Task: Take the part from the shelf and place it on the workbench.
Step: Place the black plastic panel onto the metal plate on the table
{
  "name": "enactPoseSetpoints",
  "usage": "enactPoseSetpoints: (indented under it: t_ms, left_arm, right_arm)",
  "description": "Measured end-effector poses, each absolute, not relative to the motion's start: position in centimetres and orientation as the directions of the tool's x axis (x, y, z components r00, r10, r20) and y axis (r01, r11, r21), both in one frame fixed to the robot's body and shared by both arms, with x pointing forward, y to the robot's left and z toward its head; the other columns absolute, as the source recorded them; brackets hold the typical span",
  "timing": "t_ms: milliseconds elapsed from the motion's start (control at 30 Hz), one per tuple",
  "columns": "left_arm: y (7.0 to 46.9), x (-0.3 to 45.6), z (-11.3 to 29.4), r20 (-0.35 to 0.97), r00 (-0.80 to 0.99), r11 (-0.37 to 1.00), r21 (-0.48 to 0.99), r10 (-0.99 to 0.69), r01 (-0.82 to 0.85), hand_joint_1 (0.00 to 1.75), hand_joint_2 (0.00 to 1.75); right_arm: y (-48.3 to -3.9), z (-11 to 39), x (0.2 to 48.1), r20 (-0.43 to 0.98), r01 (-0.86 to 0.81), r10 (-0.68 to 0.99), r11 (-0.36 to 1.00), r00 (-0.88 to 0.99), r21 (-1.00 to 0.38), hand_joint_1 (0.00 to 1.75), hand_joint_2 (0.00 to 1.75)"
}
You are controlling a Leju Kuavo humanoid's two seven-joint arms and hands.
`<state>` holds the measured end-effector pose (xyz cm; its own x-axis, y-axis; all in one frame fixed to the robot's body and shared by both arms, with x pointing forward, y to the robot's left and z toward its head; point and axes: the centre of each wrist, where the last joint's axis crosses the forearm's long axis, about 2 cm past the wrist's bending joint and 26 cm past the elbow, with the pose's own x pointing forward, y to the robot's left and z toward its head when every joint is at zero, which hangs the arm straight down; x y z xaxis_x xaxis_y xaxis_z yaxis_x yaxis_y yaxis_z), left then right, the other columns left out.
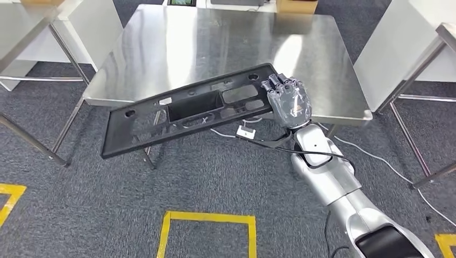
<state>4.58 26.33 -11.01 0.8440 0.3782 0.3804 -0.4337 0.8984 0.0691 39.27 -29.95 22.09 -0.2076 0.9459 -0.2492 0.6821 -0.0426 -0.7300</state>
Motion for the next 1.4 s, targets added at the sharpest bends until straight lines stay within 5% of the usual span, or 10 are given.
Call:
enactPoseSetpoints:
  t_ms: [1400]
  left_arm:
    - [26.3, 4.5, -11.0, 0.377, 0.840, 0.893, 0.067, 0.390, -0.444, 0.00, 1.75]
  right_arm:
    - [-30.0, 20.2, 40.1, -0.153, 0.614, 0.970, -0.007, -0.187, -0.790, 1.75, 1.75]
